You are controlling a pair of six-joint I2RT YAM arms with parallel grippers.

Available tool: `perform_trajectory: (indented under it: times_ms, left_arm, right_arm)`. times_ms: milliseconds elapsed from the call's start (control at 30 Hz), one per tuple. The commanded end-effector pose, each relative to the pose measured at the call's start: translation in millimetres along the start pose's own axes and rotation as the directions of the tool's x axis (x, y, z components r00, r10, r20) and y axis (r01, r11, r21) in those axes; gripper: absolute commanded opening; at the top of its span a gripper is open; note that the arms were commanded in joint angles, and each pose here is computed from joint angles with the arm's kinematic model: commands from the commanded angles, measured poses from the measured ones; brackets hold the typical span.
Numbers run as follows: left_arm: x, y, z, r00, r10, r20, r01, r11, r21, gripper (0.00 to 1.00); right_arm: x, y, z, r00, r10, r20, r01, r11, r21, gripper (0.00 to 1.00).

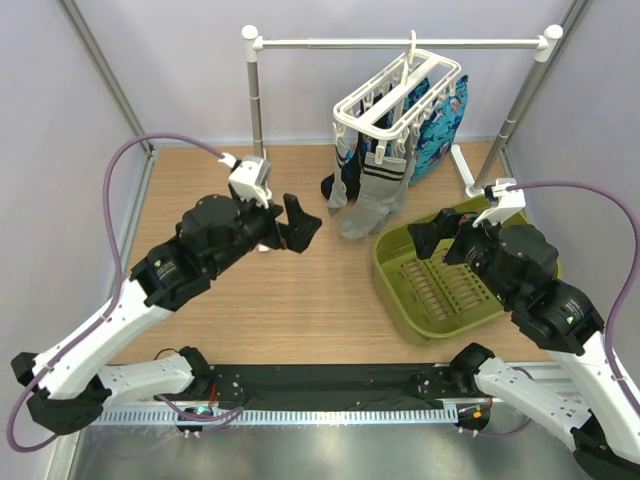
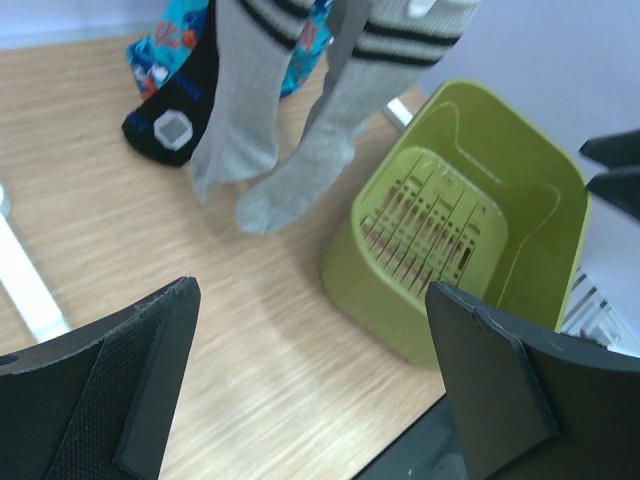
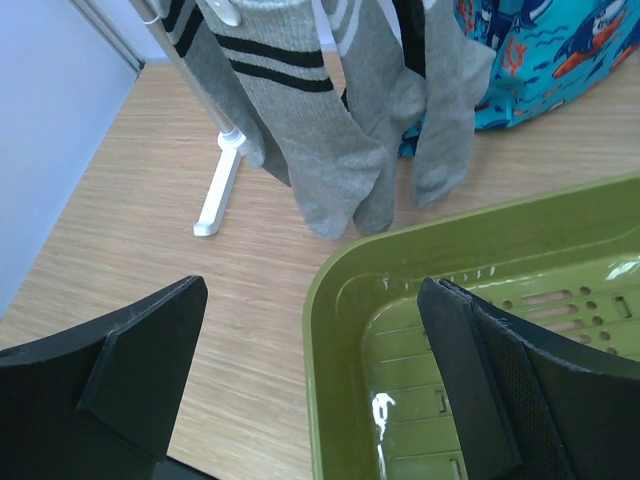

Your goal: Remove the socks clipped to the hanger

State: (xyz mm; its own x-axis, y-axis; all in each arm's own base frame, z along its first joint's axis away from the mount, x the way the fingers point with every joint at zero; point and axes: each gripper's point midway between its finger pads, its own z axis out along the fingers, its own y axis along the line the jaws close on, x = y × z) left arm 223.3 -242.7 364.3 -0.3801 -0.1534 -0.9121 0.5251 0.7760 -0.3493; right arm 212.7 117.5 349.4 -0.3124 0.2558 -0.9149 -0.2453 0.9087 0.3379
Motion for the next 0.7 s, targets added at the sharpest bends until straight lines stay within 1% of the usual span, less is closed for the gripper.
perform_trajectory:
  times_ms: [0, 67, 133, 167, 200, 233, 267, 300, 333, 367, 400, 467, 500, 533, 600, 633, 667]
  left_arm:
    - [-44, -23, 11, 0.993, 0.015, 0.116, -0.022, 0.998, 0.065, 1.00]
    - [-53, -37, 16, 0.989, 0.036, 0.141, -0.054, 0.990, 0.129, 1.00]
    - [-51, -40, 28, 0.990, 0.049, 0.135, -0.068, 0.987, 0.143, 1.00]
    - [-54, -48, 30, 0.989, 0.048, 0.140, -0.074, 0.979, 0.191, 1.00]
    - [-52, -44, 38, 0.990, 0.046, 0.133, -0.071, 0.979, 0.193, 1.00]
    - [-55, -49, 41, 0.989, 0.040, 0.146, -0.074, 0.969, 0.236, 1.00]
    - [-52, -58, 41, 0.990, 0.036, 0.133, -0.075, 0.951, 0.301, 1.00]
    - [-48, -58, 45, 0.991, 0.039, 0.127, -0.079, 0.941, 0.328, 0.99]
    - [-51, -62, 50, 0.989, 0.039, 0.142, -0.088, 0.928, 0.361, 0.99]
    - [-47, -71, 49, 0.990, 0.052, 0.133, -0.104, 0.902, 0.419, 0.98]
    - [-47, -73, 52, 0.989, 0.058, 0.137, -0.113, 0.892, 0.437, 0.97]
    - [-45, -77, 63, 0.987, 0.071, 0.143, -0.130, 0.876, 0.464, 0.96]
    - [-41, -80, 67, 0.987, 0.080, 0.136, -0.136, 0.867, 0.480, 0.95]
    - [-46, -83, 71, 0.983, 0.077, 0.164, -0.149, 0.858, 0.492, 0.94]
    - [-41, -80, 86, 0.987, 0.061, 0.150, -0.128, 0.857, 0.498, 0.91]
    - [-47, -79, 91, 0.983, 0.040, 0.176, -0.125, 0.857, 0.500, 0.91]
    - [-41, -75, 103, 0.986, 0.029, 0.162, -0.107, 0.859, 0.500, 0.90]
  right_arm:
    - [-24, 15, 9, 0.991, -0.117, 0.061, 0.120, 0.991, -0.052, 1.00]
    - [-30, 29, 14, 0.986, -0.153, 0.063, 0.159, 0.981, -0.112, 1.00]
    - [-43, 43, 24, 0.981, -0.180, 0.070, 0.188, 0.972, -0.140, 0.98]
    - [-47, 50, 26, 0.979, -0.191, 0.072, 0.201, 0.966, -0.163, 0.96]
    - [-63, 59, 24, 0.972, -0.212, 0.103, 0.229, 0.955, -0.187, 0.94]
    - [-64, 66, 31, 0.969, -0.229, 0.094, 0.244, 0.947, -0.207, 0.92]
    - [-70, 72, 33, 0.966, -0.237, 0.103, 0.254, 0.941, -0.225, 0.89]
    - [-85, 81, 29, 0.963, -0.234, 0.137, 0.262, 0.932, -0.249, 0.86]
    - [-87, 85, 35, 0.964, -0.233, 0.131, 0.260, 0.930, -0.260, 0.83]
    - [-93, 92, 35, 0.964, -0.223, 0.143, 0.256, 0.924, -0.284, 0.81]
    - [-104, 102, 29, 0.964, -0.208, 0.164, 0.252, 0.911, -0.327, 0.80]
    - [-109, 105, 37, 0.967, -0.205, 0.154, 0.246, 0.910, -0.334, 0.80]
    - [-116, 113, 33, 0.966, -0.201, 0.162, 0.248, 0.895, -0.370, 0.80]
    - [-118, 115, 34, 0.966, -0.201, 0.161, 0.249, 0.892, -0.377, 0.80]
    - [-123, 114, 40, 0.969, -0.195, 0.152, 0.239, 0.896, -0.375, 0.80]
    - [-122, 116, 40, 0.973, -0.185, 0.139, 0.226, 0.890, -0.397, 0.80]
    - [-126, 110, 46, 0.976, -0.179, 0.127, 0.215, 0.899, -0.383, 0.80]
